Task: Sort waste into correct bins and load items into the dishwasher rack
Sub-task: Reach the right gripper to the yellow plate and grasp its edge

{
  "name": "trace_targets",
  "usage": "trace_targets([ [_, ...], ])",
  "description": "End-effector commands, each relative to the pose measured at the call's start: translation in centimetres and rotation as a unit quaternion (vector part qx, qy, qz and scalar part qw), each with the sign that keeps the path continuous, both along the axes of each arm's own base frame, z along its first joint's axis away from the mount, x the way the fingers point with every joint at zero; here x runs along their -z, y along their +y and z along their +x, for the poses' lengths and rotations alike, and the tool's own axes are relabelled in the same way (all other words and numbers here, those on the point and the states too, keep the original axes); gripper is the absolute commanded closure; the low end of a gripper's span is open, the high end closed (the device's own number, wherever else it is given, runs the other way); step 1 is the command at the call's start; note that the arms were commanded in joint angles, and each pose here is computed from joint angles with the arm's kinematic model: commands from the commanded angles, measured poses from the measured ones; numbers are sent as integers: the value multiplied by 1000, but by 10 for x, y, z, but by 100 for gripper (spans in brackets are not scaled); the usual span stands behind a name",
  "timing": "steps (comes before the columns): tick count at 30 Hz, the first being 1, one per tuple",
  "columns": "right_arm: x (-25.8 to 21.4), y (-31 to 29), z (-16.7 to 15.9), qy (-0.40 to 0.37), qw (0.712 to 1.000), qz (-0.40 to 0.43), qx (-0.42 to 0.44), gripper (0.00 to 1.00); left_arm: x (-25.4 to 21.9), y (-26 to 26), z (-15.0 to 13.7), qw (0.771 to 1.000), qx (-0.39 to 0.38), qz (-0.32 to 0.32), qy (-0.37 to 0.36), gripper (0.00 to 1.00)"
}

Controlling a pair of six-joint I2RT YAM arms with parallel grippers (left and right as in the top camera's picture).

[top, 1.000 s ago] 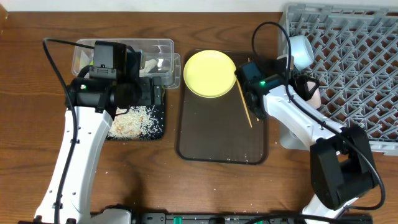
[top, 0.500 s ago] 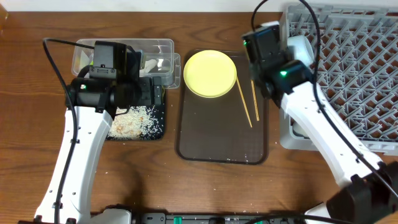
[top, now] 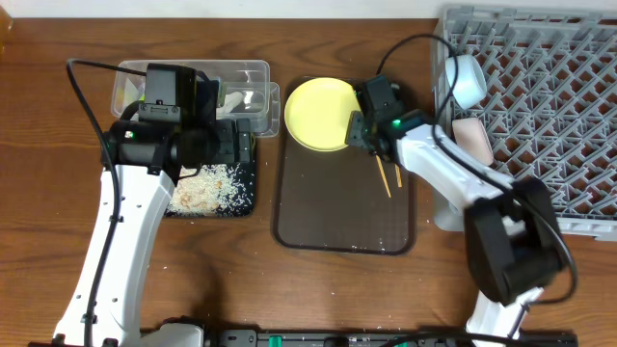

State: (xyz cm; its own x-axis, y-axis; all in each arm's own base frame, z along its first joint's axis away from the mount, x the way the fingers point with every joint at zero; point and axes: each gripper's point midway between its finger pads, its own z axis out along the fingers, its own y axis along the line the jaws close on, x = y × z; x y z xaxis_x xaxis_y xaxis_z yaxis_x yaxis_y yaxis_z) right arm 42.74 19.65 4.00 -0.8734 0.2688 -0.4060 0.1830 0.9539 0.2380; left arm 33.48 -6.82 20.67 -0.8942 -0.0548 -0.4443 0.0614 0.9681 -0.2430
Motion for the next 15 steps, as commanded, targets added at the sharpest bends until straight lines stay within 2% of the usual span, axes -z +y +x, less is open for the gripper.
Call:
trace_targets([
  [1,17,10,-4,24,998,32,42,47,-2,1,3,1000,0,3,-3,9],
  [4,33,14,-4,34,998,34,41,50,-2,1,3,1000,-1,3,-3,9],
  [7,42,15,-6,43,998,31,41,57,-2,1,3,1000,0,3,-3,9],
  [10,44,12,-12,54,997,25,41,78,-2,1,3,1000,0,3,-4,9],
  [12,43,9,-15,61,997,21,42,97,-2,1,3,1000,0,3,-4,9],
  [15,35,4,-14,57,998,15,31,99,-2,1,3,1000,0,3,-3,9],
])
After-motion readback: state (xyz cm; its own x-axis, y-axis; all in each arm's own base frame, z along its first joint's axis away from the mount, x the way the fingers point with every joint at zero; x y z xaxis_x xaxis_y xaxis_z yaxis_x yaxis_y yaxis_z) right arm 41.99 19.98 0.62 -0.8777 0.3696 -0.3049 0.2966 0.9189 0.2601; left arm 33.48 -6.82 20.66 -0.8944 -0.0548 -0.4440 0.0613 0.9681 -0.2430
